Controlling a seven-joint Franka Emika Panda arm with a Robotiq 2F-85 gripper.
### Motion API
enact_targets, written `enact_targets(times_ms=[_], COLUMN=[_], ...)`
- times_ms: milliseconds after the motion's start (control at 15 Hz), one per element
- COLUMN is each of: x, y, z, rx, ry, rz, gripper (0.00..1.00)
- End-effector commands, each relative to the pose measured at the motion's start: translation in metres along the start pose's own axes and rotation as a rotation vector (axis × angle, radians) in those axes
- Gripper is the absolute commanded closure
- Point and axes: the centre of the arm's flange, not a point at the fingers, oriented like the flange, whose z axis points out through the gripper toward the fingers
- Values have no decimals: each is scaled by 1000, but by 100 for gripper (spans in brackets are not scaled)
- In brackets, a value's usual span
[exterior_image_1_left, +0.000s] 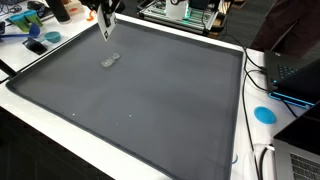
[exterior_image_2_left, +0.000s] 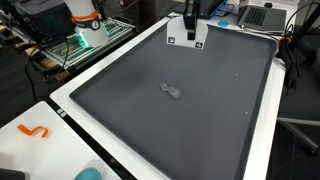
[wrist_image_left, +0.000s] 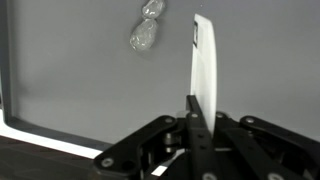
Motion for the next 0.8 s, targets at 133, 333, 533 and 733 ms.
enact_targets(times_ms=[133,333,533,733], x=[-7,-2,6,12], y=[4,6,9,13], z=[-22,-31,-39,-48], rx=[-19,-12,-9,-14], ry=[21,27,23,13], rz=[-313,-455,-513,-555], gripper=[99,99,99,99])
